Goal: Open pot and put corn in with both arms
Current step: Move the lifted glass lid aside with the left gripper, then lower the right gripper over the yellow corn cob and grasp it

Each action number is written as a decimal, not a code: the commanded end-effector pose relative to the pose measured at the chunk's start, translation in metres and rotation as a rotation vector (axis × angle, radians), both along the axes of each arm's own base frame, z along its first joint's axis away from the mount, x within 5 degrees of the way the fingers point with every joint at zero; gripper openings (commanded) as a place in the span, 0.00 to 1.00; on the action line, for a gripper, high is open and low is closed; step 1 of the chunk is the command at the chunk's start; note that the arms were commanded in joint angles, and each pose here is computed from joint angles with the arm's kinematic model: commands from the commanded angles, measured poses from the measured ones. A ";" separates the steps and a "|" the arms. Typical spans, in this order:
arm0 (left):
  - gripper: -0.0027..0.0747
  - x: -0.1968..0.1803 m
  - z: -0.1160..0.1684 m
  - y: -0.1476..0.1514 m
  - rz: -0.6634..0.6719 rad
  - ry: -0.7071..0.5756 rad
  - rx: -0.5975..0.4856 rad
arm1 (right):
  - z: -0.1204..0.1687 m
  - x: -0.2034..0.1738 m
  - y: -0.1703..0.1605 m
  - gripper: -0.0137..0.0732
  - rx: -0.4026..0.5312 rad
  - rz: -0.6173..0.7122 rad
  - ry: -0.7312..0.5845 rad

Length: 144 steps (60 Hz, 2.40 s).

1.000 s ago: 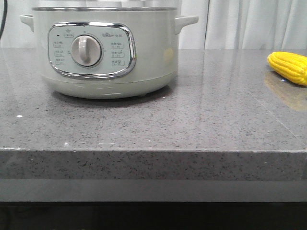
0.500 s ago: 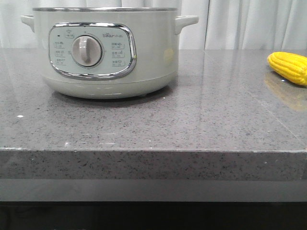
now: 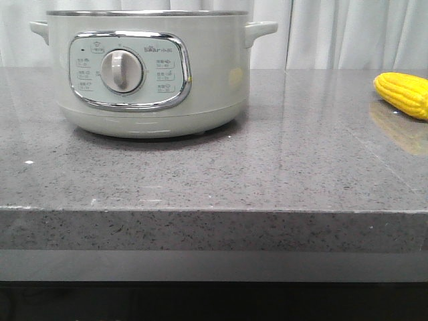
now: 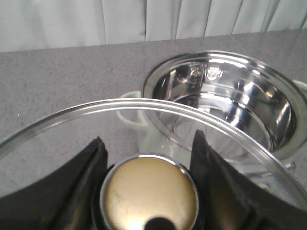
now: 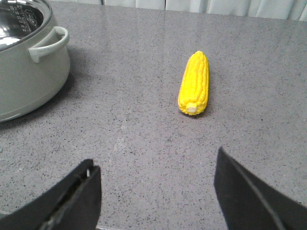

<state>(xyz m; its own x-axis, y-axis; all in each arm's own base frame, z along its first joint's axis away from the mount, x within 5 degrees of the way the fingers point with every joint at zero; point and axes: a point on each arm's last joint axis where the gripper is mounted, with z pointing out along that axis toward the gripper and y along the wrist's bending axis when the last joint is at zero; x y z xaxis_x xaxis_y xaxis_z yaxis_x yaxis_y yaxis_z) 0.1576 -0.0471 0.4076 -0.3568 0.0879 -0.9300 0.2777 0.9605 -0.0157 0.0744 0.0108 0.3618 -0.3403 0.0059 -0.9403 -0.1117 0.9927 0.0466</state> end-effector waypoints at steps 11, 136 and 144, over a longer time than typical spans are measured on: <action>0.44 -0.031 0.002 0.009 0.000 -0.184 -0.092 | 0.014 0.004 0.000 0.76 0.013 -0.008 -0.068; 0.44 -0.032 0.001 0.009 0.000 -0.185 -0.092 | -0.057 0.366 -0.037 0.76 0.059 -0.109 0.603; 0.44 -0.032 0.001 0.009 0.000 -0.185 -0.092 | -0.061 0.367 -0.037 0.66 0.057 -0.106 0.622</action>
